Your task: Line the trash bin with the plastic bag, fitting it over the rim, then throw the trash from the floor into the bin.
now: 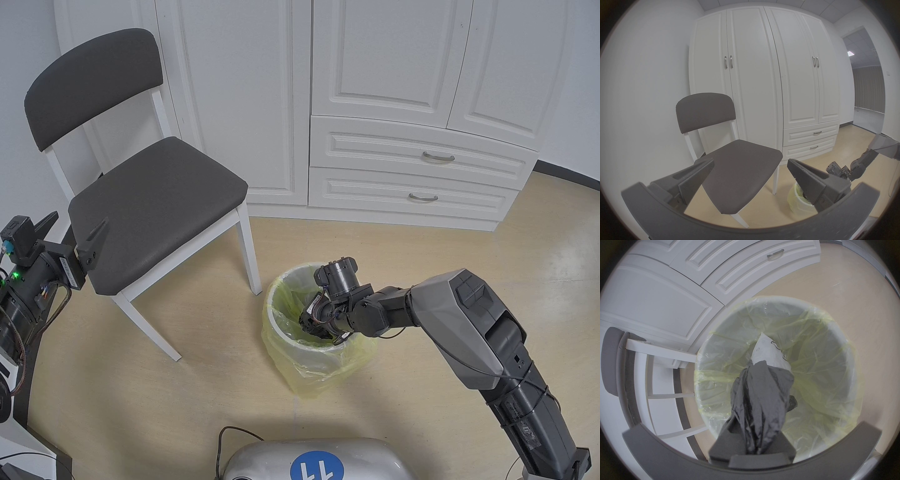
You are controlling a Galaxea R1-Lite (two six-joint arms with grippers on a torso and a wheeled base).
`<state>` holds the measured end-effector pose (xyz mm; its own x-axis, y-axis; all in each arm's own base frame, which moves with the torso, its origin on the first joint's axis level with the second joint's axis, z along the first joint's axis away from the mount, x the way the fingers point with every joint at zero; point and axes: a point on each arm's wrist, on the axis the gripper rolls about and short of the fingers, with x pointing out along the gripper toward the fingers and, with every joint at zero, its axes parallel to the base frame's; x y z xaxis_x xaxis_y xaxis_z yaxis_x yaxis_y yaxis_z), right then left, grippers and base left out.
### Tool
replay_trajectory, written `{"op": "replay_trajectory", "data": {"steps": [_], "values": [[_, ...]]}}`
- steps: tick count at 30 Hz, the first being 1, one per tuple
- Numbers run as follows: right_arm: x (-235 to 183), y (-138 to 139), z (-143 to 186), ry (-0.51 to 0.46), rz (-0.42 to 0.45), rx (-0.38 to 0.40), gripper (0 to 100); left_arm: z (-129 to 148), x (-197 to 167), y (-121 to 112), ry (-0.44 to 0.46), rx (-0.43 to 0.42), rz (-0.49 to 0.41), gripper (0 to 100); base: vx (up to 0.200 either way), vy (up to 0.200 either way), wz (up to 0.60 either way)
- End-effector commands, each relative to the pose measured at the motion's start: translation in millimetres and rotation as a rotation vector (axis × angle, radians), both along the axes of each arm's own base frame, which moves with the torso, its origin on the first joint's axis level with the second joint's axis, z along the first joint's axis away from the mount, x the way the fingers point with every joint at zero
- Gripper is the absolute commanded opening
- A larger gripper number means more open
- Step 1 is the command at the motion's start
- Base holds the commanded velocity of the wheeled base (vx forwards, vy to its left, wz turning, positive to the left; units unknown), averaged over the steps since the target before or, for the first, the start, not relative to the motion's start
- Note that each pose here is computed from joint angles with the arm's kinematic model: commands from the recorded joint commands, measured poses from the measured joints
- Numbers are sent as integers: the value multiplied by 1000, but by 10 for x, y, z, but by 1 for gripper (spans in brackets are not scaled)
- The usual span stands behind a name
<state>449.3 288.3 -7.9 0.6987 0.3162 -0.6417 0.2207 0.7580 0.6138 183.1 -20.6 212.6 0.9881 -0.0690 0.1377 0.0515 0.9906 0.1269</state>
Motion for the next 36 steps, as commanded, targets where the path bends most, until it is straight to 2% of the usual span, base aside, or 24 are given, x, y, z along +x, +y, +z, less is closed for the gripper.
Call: {"op": "replay_trajectory", "data": {"steps": [1,15,16,34,36], "values": [[1,0,-56,6,-1,-5,0,-4,3,-1,2,0,0,100,0,0,0],[-11,20,-47,3,0,-4,0,-18,7,-4,8,1,-2,100,0,0,0],[-16,27,-47,3,2,-4,100,-18,7,-4,8,1,-2,100,0,0,0],[-38,70,34,-28,-26,-10,100,-10,-2,0,3,0,0,100,0,0,0],[-25,73,116,-62,-45,-2,100,0,-8,-2,-1,0,-2,100,0,0,0]]}}
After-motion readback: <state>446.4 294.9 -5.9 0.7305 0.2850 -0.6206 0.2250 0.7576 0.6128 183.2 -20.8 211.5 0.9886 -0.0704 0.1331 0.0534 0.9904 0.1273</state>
